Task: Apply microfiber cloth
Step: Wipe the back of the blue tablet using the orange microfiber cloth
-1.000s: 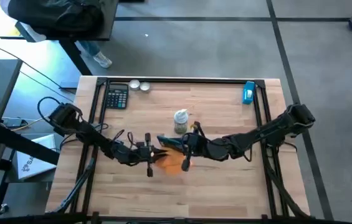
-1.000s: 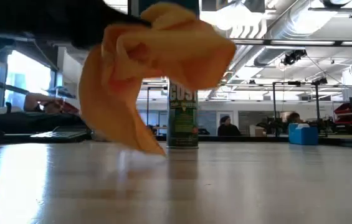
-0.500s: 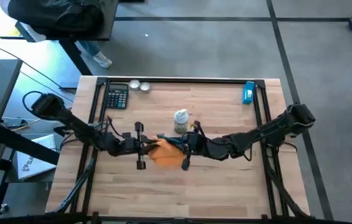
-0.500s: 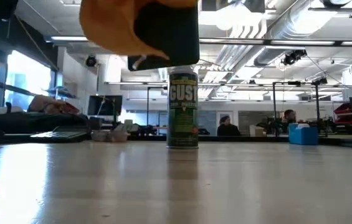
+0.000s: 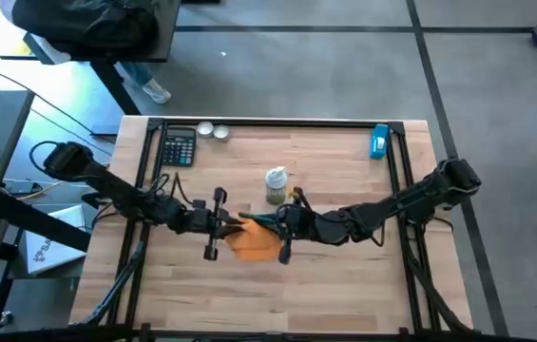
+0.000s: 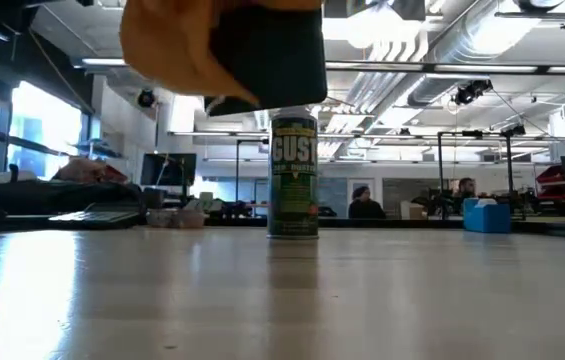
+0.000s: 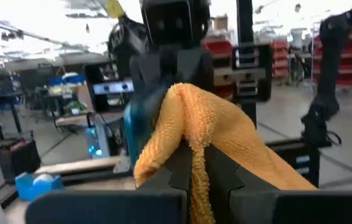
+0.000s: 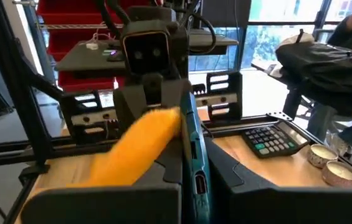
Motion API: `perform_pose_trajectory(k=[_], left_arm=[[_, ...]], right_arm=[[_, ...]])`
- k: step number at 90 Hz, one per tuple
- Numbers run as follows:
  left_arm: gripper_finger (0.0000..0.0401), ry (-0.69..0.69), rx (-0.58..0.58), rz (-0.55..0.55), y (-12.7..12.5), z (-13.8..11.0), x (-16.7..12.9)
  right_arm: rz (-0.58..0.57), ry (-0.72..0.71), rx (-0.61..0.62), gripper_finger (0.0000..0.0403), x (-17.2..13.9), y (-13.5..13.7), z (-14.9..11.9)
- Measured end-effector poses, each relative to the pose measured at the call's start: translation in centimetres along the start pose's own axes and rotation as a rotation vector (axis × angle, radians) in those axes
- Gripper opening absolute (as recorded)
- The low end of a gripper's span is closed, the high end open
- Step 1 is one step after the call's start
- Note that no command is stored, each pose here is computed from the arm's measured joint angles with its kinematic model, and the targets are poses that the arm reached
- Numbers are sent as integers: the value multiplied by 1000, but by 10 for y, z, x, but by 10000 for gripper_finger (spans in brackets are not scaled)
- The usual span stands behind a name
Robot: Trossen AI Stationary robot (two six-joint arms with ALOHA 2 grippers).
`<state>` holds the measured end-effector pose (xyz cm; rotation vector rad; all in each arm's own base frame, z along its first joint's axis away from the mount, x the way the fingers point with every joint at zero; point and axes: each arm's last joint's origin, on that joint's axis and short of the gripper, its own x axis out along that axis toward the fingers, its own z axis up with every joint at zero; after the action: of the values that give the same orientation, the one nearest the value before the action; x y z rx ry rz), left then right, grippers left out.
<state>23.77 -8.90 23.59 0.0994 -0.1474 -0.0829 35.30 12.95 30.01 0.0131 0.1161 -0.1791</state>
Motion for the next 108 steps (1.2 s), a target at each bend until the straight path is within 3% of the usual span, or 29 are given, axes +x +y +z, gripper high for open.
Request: perform_pose_trajectory(k=[21, 75, 90, 108], left_arm=[[0, 91, -15, -12, -2, -11, 0], [0, 341, -94, -18, -17, -76, 13], [0, 342, -114, -26, -20, -78, 13], [0, 252, -104, -48, -25, -64, 12]], right_arm=[[2, 0, -11, 0, 0, 0, 0], [29, -23, -18, 0, -4, -1, 8], [31, -50, -3, 0, -10, -4, 16], [28, -12, -11, 0, -10, -4, 12]])
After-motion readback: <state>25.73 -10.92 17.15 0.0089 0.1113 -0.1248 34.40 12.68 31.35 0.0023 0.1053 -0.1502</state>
